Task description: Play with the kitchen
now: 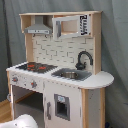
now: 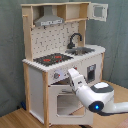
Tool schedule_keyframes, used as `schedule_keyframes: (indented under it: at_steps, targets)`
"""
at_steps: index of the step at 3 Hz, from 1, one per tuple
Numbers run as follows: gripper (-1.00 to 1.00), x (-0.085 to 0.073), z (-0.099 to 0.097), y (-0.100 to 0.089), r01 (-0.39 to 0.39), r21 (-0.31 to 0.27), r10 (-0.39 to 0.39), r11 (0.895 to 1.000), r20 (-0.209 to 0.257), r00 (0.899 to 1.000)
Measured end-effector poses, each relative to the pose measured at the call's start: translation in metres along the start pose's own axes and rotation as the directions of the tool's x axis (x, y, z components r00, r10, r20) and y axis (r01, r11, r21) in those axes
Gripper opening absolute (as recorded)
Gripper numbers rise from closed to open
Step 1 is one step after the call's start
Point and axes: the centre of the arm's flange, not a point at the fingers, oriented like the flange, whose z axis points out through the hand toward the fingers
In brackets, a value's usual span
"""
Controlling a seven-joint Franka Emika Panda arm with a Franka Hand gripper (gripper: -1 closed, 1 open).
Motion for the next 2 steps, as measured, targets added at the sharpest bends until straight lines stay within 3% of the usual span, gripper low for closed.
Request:
schedule_keyframes:
  at_steps: [1, 2]
  targets:
    - [1.00, 0.005, 0.010, 0.019, 0.068, -0.019, -0.067, 0.997, 0.030, 0.997]
    - [1.00, 0.006, 0.023, 0.037, 0.148, -0.022, -0.146, 0.989, 0.082, 0.986]
